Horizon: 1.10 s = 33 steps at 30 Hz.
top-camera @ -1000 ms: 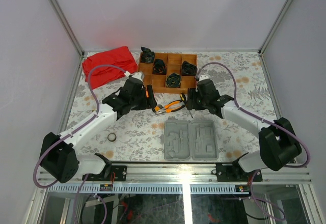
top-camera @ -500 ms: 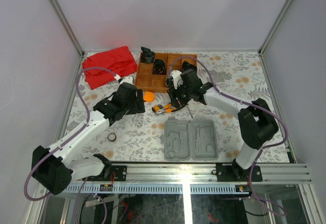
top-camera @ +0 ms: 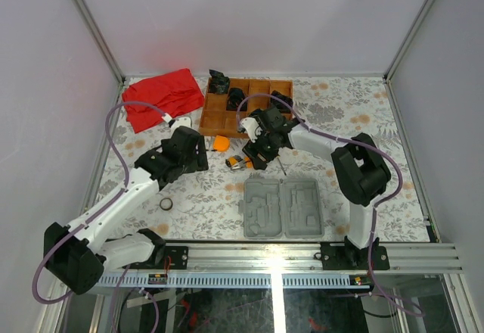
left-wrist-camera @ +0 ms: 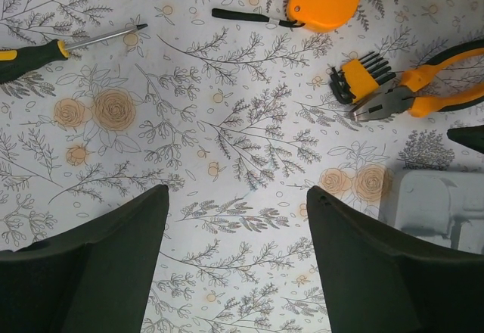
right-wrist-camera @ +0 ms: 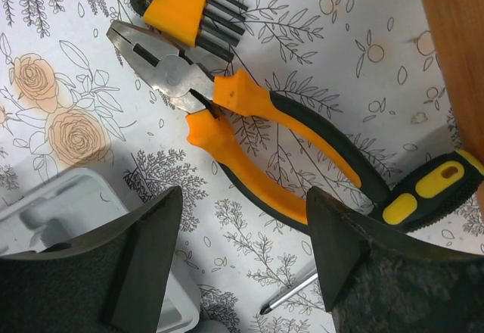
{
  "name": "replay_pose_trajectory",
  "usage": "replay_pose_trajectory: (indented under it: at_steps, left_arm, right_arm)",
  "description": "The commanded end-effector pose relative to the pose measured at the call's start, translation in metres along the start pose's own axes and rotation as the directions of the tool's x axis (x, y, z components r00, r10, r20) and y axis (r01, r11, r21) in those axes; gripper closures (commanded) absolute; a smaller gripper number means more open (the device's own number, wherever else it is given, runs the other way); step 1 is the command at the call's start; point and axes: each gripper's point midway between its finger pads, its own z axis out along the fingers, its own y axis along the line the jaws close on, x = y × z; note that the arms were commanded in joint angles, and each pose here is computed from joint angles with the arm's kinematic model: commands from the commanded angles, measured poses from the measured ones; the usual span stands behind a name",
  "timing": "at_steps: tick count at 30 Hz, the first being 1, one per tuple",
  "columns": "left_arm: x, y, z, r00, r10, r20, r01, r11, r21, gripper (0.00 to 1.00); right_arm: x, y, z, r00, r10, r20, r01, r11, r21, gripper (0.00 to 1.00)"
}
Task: Sort the tools into containers
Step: Pick up the pliers at the center of the board.
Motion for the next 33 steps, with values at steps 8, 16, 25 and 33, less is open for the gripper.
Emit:
replay_pose_trajectory:
  at_steps: [8,16,25,33]
  left_arm:
    - [0.006,0.007,0.013,0.999,0.028,-0.023,-0.029,0.998,-0.048,0.27]
    - [0.001,0.009,0.009,1.000,0.011,0.003,-0.011,0.999,-0.044,0.24]
    - [0.001,0.009,0.009,1.000,-0.002,0.000,0.002,0.999,-0.040,0.19]
    - [-0.002,0.011,0.007,1.000,-0.013,0.016,0.014,0.999,-0.044,0.15]
  right_arm:
    - [-0.013,0.004,0.020,0.995,-0.098,-0.031,0.098,0.995,-0.002,0.27]
    - [-0.006,0.008,0.037,0.993,-0.085,-0.077,0.088,0.995,0.037,0.34]
    - [-0.008,0.005,0.029,0.998,0.017,-0.063,-0.010,0.992,0.125,0.61]
    - [-0.030,0.023,0.010,0.992,0.115,0.058,-0.119,0.990,0.076,0.84]
